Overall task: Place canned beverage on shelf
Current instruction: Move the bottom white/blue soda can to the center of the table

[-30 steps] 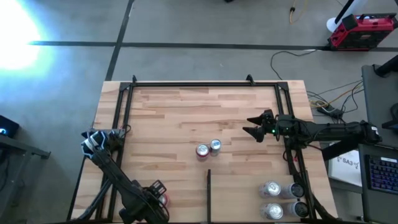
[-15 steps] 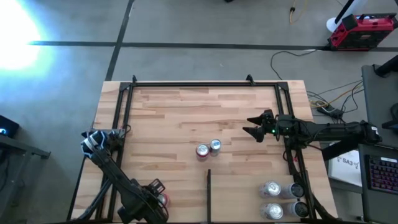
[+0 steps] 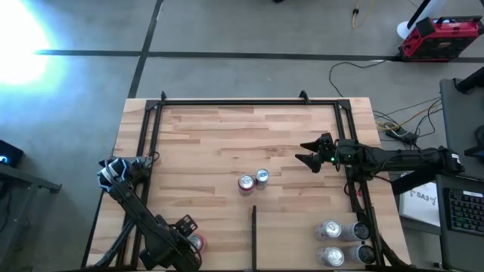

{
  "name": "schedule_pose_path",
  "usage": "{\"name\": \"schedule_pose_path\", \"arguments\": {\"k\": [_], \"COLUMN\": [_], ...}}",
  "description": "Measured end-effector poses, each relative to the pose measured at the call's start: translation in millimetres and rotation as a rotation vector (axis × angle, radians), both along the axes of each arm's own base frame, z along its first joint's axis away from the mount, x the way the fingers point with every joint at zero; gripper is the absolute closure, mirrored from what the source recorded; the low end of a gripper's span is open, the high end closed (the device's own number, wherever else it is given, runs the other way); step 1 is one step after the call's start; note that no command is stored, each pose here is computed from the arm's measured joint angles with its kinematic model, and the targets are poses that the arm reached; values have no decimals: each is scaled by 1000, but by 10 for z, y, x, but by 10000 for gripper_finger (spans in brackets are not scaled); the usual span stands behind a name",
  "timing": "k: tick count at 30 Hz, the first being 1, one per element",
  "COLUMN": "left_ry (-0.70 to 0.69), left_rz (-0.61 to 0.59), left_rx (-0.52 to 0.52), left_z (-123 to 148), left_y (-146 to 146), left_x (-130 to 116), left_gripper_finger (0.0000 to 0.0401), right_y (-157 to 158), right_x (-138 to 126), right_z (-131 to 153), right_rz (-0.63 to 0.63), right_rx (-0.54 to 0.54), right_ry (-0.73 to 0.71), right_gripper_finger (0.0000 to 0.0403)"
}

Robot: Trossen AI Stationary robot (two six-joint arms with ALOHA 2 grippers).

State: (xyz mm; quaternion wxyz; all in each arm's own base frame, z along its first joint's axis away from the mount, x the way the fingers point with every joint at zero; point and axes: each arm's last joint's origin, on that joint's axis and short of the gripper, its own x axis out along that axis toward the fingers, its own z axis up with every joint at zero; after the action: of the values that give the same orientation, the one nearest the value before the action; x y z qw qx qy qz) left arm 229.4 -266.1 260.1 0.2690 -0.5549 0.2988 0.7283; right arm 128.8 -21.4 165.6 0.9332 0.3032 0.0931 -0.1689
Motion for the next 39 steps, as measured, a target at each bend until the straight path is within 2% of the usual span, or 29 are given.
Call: {"name": "schedule_pose_path", "arguments": {"k": [5, 10, 21, 26, 34, 39], "left_ry": [-11, -23, -31, -43, -68, -121], "left_rz": [-5, -8, -22, -94, -255, -371], "left_rx": [22, 33, 37, 36, 28, 105], "left_z": [1, -1, -3, 4, 22, 64], "left_y": [11, 14, 9, 58, 303, 492], "left_x": [-1, 3, 1, 45, 286, 407], "left_gripper_finger": [108, 187, 188, 188, 188, 188], "right_y": [0, 0, 0, 0, 0, 0], "right_x": [0, 0, 0, 0, 0, 0], "right_z": [0, 0, 0, 0, 0, 0], "right_rz": [-1, 0, -1, -1, 0, 0], "right_rx": [0, 0, 0, 0, 0, 0], "right_ry": [0, 0, 0, 0, 0, 0], "right_gripper_finger": [3, 3, 3, 3, 3, 3]}}
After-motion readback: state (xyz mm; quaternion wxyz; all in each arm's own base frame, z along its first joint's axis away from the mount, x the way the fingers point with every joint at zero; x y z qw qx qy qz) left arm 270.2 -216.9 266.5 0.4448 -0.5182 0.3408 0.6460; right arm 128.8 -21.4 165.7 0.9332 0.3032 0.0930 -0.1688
